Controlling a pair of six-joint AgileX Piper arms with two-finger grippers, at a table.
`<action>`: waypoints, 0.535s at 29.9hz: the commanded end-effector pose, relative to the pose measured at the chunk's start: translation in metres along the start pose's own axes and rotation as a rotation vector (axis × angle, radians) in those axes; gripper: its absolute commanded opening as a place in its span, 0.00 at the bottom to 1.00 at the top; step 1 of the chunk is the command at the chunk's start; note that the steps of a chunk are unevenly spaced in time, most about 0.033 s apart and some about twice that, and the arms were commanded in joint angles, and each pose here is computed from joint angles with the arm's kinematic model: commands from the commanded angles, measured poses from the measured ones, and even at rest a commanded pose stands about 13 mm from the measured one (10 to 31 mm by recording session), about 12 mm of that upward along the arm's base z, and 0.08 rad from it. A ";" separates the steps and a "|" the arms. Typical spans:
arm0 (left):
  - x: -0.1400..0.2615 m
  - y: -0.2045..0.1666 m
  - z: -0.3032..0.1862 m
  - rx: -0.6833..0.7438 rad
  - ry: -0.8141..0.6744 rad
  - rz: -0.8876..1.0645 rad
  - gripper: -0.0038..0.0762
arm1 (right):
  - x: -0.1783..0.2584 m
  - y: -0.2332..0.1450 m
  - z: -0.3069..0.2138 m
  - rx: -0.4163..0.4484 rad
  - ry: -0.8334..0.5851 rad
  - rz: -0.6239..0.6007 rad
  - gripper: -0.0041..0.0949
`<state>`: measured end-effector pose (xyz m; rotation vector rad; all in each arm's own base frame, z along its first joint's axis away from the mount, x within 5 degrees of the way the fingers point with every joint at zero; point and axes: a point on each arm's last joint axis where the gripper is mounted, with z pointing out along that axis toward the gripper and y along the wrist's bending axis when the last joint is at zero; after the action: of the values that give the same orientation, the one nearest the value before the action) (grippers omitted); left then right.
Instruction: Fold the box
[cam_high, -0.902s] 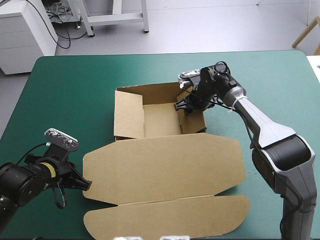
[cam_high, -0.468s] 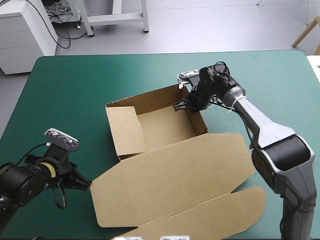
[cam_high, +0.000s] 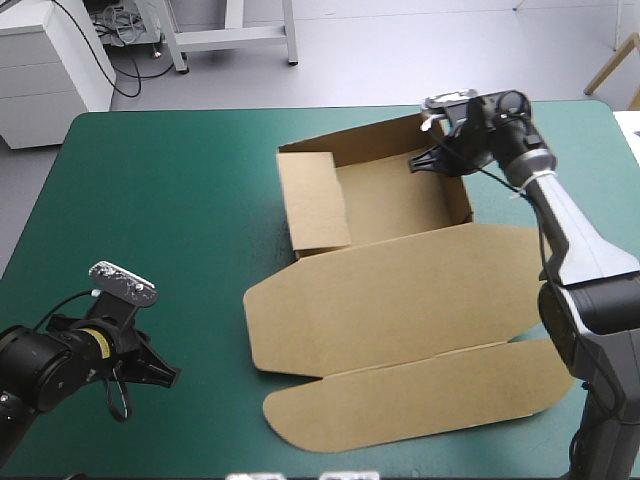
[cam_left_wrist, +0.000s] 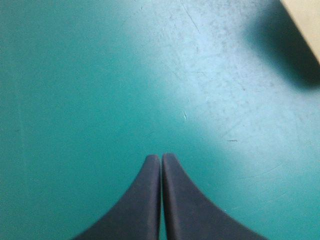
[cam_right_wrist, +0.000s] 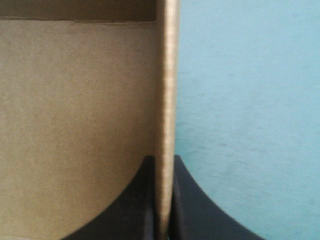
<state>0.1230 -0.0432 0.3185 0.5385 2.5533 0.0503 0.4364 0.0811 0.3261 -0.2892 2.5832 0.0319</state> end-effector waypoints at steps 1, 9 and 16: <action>-0.006 0.002 -0.007 -0.013 -0.053 -0.007 0.04 | -0.007 -0.054 -0.047 0.085 -0.144 0.094 0.02; -0.005 0.003 -0.007 -0.021 -0.047 -0.005 0.04 | 0.020 -0.169 -0.061 0.246 -0.177 0.312 0.02; -0.006 0.004 -0.007 -0.035 -0.048 0.002 0.04 | 0.047 -0.227 -0.064 0.309 -0.165 0.445 0.02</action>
<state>0.1229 -0.0408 0.3182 0.5392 2.5598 0.0846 0.4257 -0.1397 0.3300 0.3440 2.5287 -0.1585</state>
